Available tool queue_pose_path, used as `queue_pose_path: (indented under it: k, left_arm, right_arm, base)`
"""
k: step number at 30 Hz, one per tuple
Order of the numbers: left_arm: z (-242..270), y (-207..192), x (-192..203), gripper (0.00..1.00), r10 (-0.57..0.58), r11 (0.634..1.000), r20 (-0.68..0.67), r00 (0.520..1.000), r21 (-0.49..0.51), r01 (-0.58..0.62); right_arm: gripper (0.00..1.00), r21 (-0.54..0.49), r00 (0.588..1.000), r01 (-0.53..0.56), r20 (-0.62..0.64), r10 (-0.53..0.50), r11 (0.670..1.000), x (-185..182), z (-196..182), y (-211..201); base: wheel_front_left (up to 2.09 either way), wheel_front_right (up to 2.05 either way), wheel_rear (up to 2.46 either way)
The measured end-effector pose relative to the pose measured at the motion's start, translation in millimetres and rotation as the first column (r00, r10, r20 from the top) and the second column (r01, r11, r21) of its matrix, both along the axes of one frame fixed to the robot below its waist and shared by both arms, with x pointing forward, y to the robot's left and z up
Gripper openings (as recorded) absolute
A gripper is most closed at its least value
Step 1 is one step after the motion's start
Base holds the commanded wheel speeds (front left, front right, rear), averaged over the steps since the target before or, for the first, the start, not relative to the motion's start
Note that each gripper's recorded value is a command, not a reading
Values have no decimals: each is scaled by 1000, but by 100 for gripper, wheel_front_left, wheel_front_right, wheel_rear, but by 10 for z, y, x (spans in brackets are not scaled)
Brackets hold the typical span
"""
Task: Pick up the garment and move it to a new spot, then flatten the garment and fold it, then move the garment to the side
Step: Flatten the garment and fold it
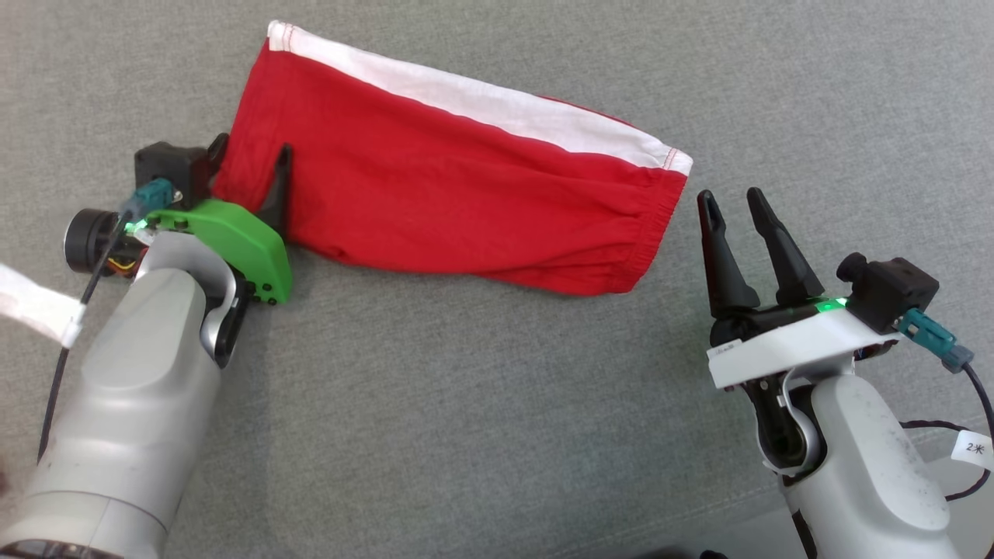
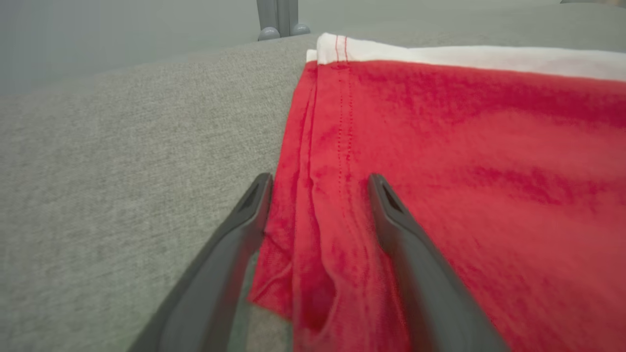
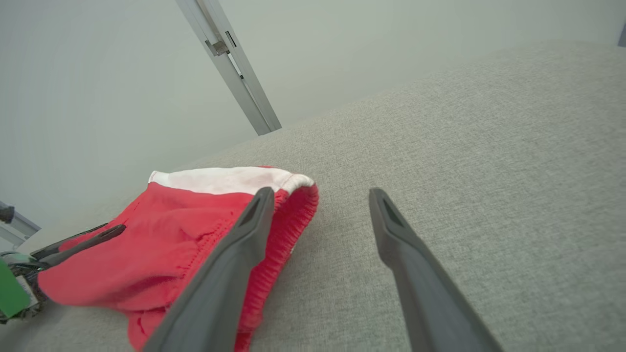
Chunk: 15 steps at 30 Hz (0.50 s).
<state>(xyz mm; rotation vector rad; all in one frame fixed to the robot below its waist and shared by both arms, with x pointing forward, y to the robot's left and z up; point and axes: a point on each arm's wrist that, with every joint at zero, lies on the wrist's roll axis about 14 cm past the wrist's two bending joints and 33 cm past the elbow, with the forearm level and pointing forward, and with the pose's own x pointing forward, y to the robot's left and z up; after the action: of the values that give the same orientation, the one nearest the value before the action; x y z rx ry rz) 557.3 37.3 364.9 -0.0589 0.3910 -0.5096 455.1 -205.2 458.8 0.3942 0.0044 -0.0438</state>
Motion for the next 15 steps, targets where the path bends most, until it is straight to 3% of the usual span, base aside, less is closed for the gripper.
queue_pose_path:
  k: [1, 2, 4, 15]
  left_arm:
    - [-27, 14, -6, 57, -3, 1000, -21, 1000, 19, 3]
    - [-48, 25, -11, 48, -4, 999, -39, 999, 34, 5]
    - [-50, 26, -18, 0, -5, 999, -48, 999, 41, 7]
    - [-2, 217, -268, 0, 71, 997, -62, 996, 22, -70]
  right_arm:
    - [100, -1, 1000, 0, -1, 0, 1000, -7, -2, 1]
    - [100, -1, 1000, 0, -3, 0, 1000, -12, -2, 1]
    - [100, -3, 1000, 1, -4, -1, 1000, -19, -2, -3]
    - [100, -82, 999, -18, -36, 15, 996, -165, -32, 22]
  base:
    - [0, 0, 0]
    - [0, 0, 0]
    - [0, 0, 0]
    - [0, 0, 0]
